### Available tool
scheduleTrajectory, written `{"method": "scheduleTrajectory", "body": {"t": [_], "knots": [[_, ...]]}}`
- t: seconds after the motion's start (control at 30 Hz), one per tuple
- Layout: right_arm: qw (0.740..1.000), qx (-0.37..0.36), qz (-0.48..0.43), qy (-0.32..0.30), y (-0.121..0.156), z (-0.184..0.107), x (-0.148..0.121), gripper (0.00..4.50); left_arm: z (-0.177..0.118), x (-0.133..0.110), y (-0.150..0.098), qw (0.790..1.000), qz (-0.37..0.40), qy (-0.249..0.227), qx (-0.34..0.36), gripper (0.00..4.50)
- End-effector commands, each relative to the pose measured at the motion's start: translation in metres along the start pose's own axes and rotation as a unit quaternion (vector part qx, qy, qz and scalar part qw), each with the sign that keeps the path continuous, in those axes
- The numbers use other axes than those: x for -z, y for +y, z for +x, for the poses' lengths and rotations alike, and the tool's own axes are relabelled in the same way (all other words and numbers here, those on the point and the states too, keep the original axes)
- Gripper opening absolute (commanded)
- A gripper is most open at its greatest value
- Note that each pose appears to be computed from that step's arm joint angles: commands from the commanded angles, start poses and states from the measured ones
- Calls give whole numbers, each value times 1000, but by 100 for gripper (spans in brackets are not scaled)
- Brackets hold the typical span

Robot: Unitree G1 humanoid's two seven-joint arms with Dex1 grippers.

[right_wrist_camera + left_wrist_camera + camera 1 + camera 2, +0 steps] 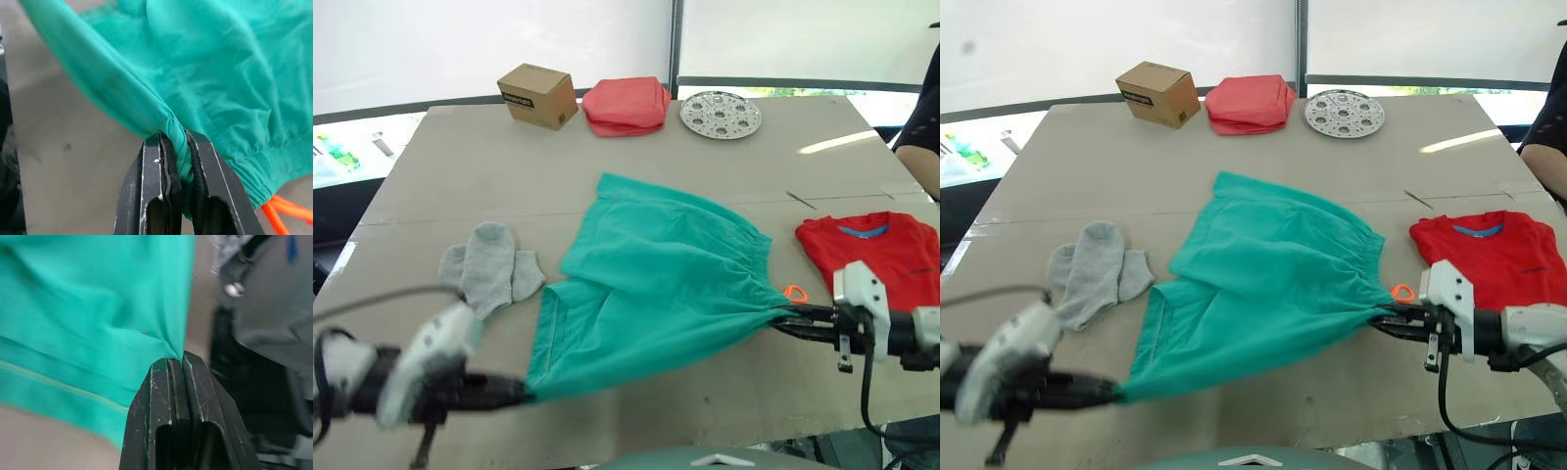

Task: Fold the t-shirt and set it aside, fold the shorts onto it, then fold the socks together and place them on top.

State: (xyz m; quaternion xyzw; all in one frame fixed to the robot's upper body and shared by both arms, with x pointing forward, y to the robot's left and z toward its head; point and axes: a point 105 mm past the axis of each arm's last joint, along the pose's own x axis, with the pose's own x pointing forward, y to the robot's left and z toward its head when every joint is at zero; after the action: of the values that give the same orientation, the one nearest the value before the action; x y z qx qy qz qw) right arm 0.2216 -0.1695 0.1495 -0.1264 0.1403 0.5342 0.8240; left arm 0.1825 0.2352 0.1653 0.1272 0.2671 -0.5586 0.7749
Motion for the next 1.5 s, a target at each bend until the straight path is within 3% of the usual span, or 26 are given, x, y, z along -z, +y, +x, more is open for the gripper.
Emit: {"method": "scheduleTrajectory", "body": {"t": [0.03, 0.27, 0.4, 0.67, 0.8, 0.93, 0.97, 1.1, 1.27, 1.3, 1.5], "knots": [[998, 61, 11, -7, -31, -9, -12, 0, 5, -17, 41, 997, 18, -20, -66, 2], [992, 110, 68, 9, -84, 6, -21, 0, 32, -83, 117, 980, 72, -81, -166, 2], [985, 154, 78, 25, -118, 14, -34, 0, 28, -102, 158, 959, 128, -54, -246, 2], [982, 171, 70, 39, -138, 35, -43, 0, 39, -120, 197, 929, 215, -15, -302, 2], [979, 187, 71, 47, -150, 43, -39, 0, 67, -132, 206, 924, 230, -48, -302, 2], [976, 202, 59, 54, -159, 46, -34, 0, 93, -124, 212, 924, 229, -53, -301, 2], [974, 211, 54, 55, -163, 46, -32, 37, 99, -122, 214, 925, 223, -57, -303, 0], [970, 230, 43, 62, -162, 41, -23, 202, 99, -114, 225, 913, 202, -77, -346, 143], [952, 303, 17, -36, -154, 4, -54, 450, 71, -119, 218, 905, 152, -177, -356, 415], [949, 310, 3, -60, -148, -1, -60, 450, 65, -124, 214, 901, 135, -211, -355, 443], [910, 363, -8, -201, -116, -2, -82, 450, 34, -146, 187, 846, 46, -370, -382, 443]]}}
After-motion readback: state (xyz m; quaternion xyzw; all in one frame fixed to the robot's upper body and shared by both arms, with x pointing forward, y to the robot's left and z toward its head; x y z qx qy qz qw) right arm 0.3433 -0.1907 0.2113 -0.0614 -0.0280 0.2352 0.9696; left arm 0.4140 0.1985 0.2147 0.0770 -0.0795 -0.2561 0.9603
